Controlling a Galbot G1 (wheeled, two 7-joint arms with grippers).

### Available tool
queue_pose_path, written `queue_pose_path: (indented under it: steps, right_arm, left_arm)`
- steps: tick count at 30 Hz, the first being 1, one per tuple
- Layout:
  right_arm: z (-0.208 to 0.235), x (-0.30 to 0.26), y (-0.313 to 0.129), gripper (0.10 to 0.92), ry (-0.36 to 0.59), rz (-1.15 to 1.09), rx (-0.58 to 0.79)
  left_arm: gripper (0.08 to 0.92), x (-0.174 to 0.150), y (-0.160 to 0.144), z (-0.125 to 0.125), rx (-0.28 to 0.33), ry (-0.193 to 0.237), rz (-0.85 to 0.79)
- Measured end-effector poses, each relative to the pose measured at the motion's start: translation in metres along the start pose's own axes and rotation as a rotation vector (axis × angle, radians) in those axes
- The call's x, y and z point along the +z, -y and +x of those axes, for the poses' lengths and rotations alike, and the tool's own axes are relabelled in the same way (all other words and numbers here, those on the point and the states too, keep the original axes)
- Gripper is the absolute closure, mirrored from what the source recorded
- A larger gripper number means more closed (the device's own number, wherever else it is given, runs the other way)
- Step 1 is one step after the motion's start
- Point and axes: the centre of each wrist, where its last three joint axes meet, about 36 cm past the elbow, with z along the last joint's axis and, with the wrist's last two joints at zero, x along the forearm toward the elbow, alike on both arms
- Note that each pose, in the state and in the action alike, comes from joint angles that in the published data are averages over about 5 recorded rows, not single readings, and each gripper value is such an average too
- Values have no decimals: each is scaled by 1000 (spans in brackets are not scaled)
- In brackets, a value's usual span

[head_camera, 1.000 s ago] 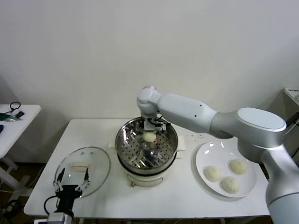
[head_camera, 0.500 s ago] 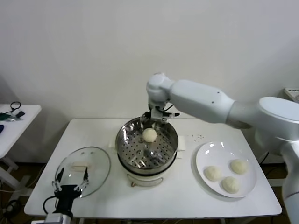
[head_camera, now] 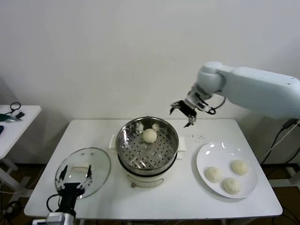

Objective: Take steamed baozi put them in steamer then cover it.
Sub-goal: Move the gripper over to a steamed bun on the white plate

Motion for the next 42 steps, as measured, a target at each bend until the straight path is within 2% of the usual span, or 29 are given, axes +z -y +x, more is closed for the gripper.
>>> queue_pose_path:
  steps: [8, 18, 30, 42]
  right_arm:
    - [-20, 59, -67, 200, -6, -330, -62]
    - [-73, 86, -126, 200, -39, -463, -191]
    - [-126, 98, -157, 200, -78, -492, -280]
    - [-155, 101, -166, 200, -97, -499, -307]
  left_arm:
    - [177, -2, 1, 2, -1, -2, 0]
    - [177, 1, -1, 6, -12, -14, -2]
    - [177, 7, 0, 9, -26, -33, -2]
    - [177, 9, 2, 6, -25, -41, 4]
